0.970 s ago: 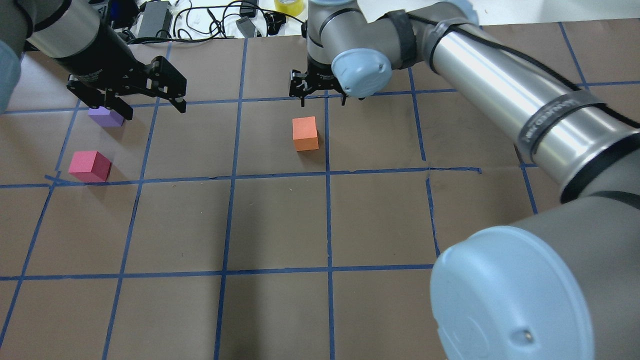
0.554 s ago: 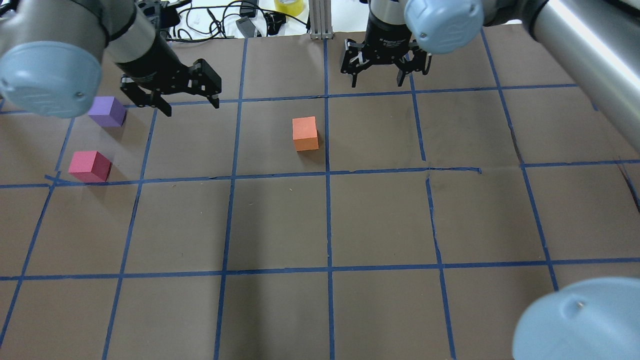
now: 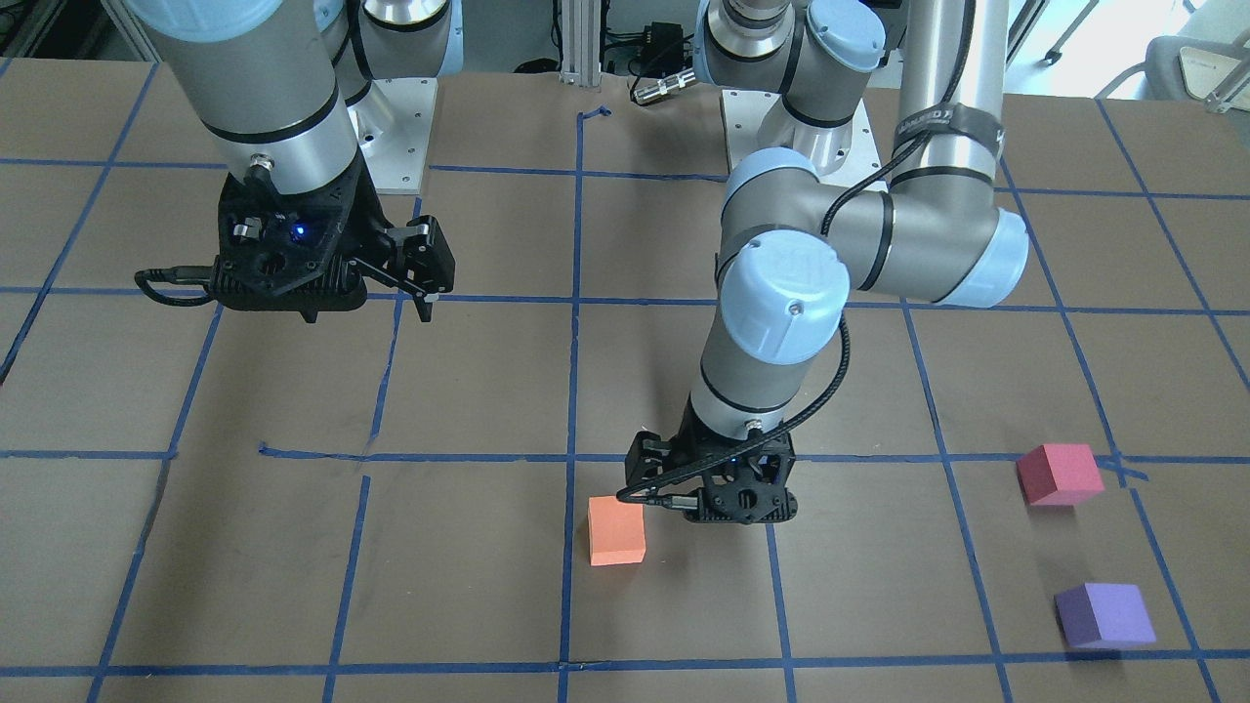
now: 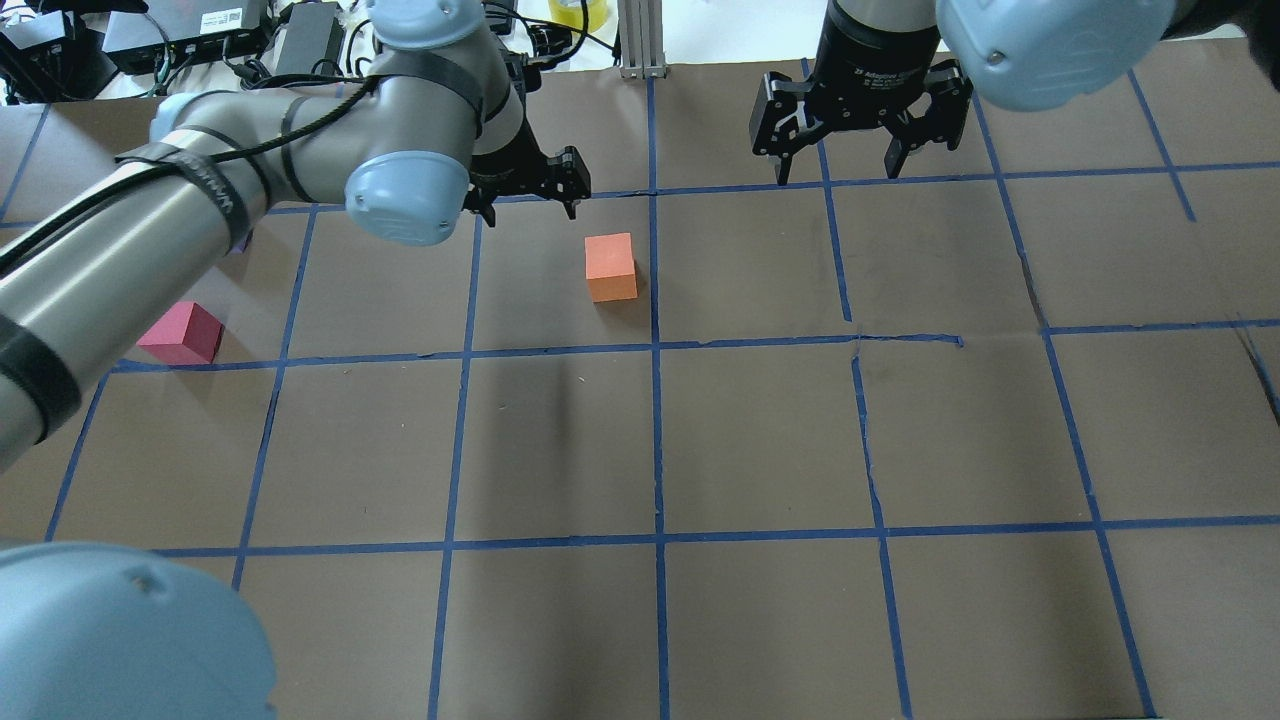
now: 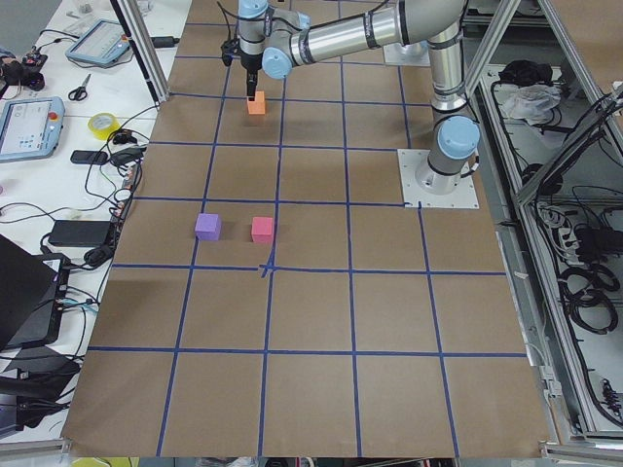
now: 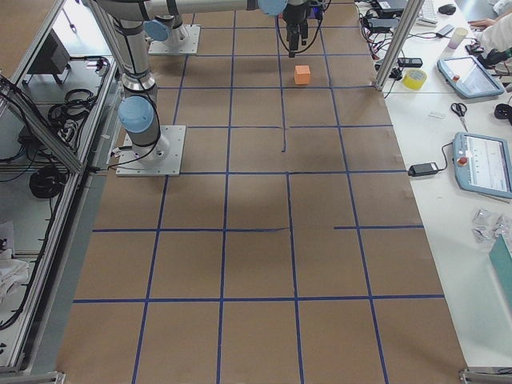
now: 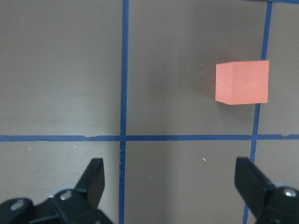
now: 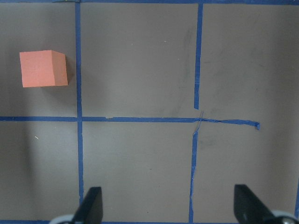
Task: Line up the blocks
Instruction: 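Lower the left gripper onto the orange cube and grasp it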
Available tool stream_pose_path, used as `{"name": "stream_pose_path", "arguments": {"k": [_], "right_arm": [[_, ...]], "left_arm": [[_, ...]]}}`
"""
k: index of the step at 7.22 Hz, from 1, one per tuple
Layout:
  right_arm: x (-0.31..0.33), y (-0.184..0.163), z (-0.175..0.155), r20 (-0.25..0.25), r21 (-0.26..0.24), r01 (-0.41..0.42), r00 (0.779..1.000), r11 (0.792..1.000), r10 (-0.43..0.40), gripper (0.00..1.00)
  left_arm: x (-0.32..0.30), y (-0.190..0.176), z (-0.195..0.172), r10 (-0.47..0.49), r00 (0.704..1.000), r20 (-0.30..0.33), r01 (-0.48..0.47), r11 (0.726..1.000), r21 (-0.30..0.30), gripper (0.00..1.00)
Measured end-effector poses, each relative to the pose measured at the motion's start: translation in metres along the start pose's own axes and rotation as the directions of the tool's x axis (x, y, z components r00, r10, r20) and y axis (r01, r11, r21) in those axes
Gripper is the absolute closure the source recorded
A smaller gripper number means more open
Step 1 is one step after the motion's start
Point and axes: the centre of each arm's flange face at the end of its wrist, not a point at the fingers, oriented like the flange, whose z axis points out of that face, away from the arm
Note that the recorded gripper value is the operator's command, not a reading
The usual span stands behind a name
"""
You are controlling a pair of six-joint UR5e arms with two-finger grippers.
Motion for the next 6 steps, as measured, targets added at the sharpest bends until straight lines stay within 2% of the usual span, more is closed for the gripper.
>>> {"name": "stream_pose_path", "arguments": {"k": [3,6], "right_arm": [[0.010,0.000,0.001,-0.013,0.000,0.001,1.000,1.000,-0.001,0.00],[0.036,0.000,0.007,-0.017,-0.012,0.040,0.999,0.999,-0.040,0.00]], "left_arm": [[0.052,0.002,0.056,-0.032,0.999,0.031,0.033,0.999,-0.042,0.00],[0.061,0.007,0.086,-0.018,0.999,0.042,0.021,0.997,-0.074,0.00]]}}
